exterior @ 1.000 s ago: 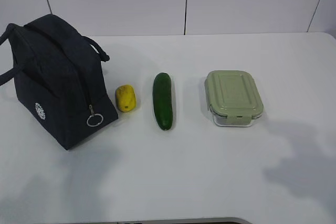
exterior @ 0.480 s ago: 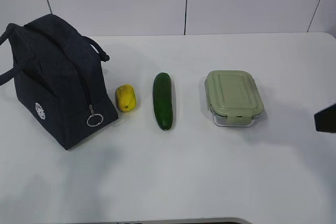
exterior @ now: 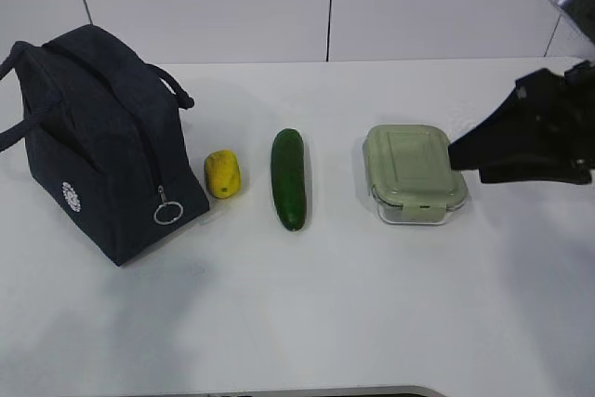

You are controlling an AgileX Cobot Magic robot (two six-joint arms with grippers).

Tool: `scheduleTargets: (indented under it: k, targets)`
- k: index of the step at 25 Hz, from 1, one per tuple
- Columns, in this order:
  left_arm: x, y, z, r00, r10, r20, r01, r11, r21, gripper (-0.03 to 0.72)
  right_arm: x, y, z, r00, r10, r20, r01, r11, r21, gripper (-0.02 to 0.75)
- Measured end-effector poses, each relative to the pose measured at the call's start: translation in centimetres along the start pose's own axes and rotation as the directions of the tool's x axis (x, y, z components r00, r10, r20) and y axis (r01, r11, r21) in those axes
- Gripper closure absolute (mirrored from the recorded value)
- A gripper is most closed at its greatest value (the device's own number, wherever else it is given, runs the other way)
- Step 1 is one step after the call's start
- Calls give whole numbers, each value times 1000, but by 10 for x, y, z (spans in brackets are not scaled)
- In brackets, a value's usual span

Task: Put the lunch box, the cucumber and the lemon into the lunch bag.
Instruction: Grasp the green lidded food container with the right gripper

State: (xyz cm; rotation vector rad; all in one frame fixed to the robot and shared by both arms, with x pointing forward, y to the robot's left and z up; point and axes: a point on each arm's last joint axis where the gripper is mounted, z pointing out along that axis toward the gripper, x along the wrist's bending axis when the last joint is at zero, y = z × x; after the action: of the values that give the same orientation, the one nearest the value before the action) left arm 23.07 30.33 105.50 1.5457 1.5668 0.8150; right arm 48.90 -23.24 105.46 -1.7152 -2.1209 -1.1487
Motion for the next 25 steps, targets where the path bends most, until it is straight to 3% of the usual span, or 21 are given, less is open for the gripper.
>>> scheduleTargets:
  k: [4,7,12,18,25]
  targets:
    - [0,0,0,1000,0,0,0,1000,0,300,-21,19,1,976,78,-203,-88,995,-41,359]
    - [0,0,0,1000,0,0,0,1000,0,300,-45,26,0,955,122,-271,-150,985,-82,359]
    - [0,0,0,1000,0,0,0,1000,0,300,-80,27,5,948,180,-262,-210,973,-93,359]
    - [0,0,0,1000,0,0,0,1000,0,300,-108,29,18,957,195,-215,-205,979,-23,359]
    - [0,0,0,1000,0,0,0,1000,0,300,-113,45,16,967,157,-203,-169,985,-44,358]
